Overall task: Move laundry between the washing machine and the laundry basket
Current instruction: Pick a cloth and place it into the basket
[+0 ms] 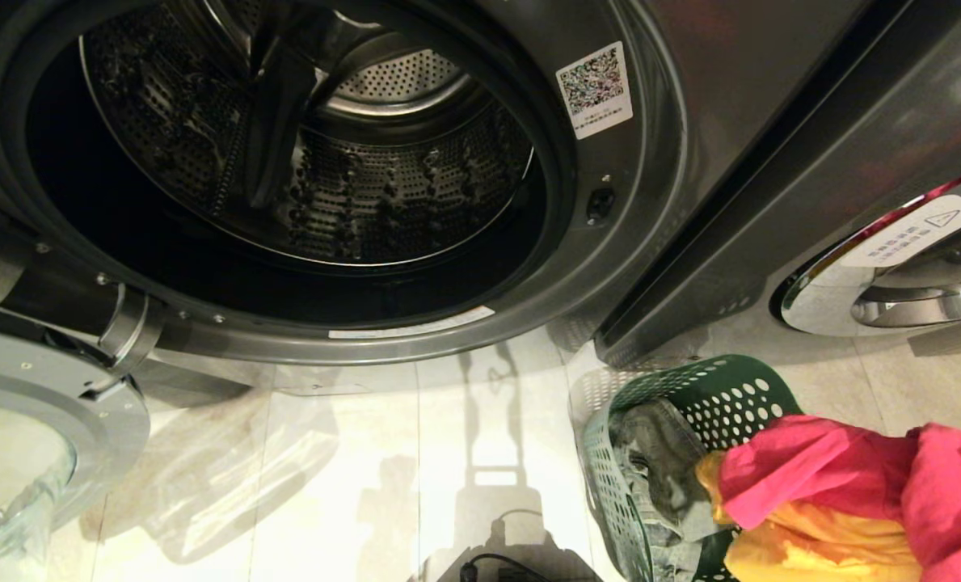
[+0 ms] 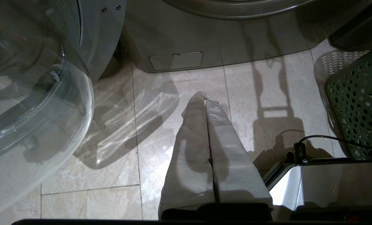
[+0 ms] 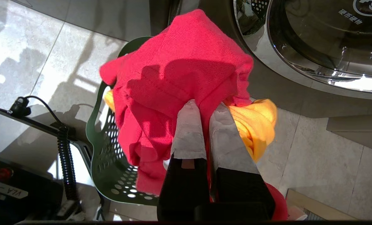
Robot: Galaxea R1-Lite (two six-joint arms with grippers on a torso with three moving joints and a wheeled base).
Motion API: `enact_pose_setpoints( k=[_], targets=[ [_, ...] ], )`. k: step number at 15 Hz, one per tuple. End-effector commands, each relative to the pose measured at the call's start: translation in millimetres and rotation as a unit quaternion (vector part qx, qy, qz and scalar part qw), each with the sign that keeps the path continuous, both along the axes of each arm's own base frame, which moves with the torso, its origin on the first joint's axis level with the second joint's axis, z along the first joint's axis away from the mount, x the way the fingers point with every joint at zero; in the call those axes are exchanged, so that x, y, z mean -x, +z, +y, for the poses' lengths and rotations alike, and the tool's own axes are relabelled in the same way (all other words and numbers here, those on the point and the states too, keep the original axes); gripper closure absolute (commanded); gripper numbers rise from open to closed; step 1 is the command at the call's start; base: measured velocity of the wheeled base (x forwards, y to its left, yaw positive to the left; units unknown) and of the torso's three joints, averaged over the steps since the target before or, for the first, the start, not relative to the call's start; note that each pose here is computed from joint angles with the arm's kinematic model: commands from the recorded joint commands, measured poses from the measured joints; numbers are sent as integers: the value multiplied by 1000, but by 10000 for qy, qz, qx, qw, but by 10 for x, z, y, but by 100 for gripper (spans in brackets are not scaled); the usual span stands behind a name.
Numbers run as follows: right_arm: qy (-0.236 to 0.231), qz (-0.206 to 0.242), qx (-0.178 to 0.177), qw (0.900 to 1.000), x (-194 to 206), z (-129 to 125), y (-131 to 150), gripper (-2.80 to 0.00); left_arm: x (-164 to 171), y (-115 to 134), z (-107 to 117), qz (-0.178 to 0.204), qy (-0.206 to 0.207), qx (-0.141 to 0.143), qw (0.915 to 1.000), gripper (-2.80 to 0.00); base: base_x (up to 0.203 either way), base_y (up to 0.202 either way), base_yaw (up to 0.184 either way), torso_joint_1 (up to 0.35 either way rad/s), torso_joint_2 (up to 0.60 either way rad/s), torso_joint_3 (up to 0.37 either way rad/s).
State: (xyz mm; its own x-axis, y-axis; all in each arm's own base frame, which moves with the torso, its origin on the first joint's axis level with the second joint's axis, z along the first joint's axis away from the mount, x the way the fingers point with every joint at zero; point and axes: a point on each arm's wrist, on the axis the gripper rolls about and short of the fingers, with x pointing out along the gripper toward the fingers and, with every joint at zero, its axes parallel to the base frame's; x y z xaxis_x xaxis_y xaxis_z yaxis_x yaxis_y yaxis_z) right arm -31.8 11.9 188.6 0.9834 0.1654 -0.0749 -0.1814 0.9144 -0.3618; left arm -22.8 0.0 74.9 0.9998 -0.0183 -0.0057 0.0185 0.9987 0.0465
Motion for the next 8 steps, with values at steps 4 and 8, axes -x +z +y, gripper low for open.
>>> enact_pose_setpoints(
  k=[4, 8],
  targets=[
    [6, 34, 213, 9998, -13, -2, -37, 0, 0, 1, 0, -5, -1, 3, 10000, 0, 0, 0, 0, 0, 0, 0],
    [50, -2, 335, 9994, -13, -1, -35, -280, 0, 0, 0, 3, -8, 11, 10000, 0, 0, 0, 0, 0, 0, 0]
  ],
)
